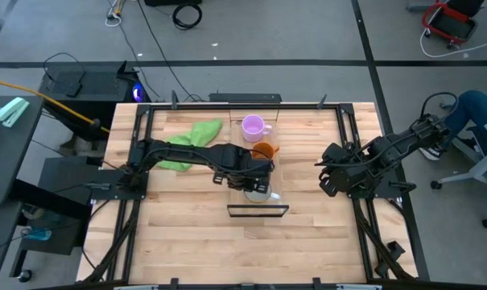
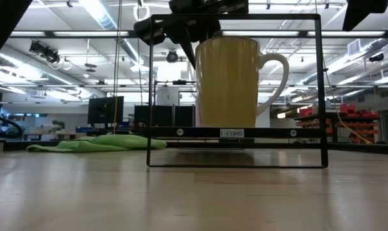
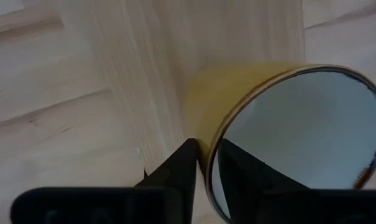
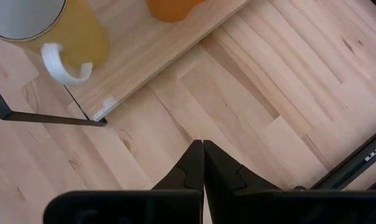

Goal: Stack small to large cups/mugs on shelf
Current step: Put the yellow mug on the shelf, then adjust the mugs on the shelf

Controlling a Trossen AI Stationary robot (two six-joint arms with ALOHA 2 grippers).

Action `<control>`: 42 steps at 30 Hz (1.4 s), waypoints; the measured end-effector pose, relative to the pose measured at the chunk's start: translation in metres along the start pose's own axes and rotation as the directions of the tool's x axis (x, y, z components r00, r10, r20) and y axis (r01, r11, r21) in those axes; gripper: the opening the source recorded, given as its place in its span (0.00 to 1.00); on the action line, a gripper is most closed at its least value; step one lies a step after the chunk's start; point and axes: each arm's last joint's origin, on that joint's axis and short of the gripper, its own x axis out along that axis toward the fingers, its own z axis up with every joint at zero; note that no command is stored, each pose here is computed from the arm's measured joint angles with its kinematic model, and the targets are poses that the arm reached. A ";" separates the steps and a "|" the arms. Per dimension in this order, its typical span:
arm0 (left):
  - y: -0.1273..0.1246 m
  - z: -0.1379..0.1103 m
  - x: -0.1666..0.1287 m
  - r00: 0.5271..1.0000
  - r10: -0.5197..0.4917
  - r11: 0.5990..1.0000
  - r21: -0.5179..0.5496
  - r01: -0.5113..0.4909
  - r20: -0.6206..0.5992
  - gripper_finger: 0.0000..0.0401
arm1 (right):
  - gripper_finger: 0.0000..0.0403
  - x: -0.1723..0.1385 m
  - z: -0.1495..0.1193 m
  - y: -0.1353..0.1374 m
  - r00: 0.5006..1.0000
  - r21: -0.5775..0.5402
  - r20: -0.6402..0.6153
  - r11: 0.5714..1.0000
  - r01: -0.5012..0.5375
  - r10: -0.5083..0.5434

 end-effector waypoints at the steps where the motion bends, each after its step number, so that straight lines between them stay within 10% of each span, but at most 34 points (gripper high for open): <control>1: 0.000 0.000 0.000 1.000 -0.004 1.000 0.009 0.005 -0.005 0.18 | 0.02 0.000 0.000 0.000 1.000 0.000 0.000 1.000 0.000 0.000; 21: 0.021 0.000 -0.072 0.988 -0.114 0.985 0.143 0.098 0.106 0.18 | 0.02 -0.004 -0.009 0.004 1.000 -0.018 -0.004 0.999 -0.028 0.028; 42: 0.091 0.052 -0.135 0.852 0.182 0.875 0.314 -0.368 0.491 0.10 | 0.01 0.010 0.027 -0.010 0.998 0.121 0.053 0.992 0.023 -0.030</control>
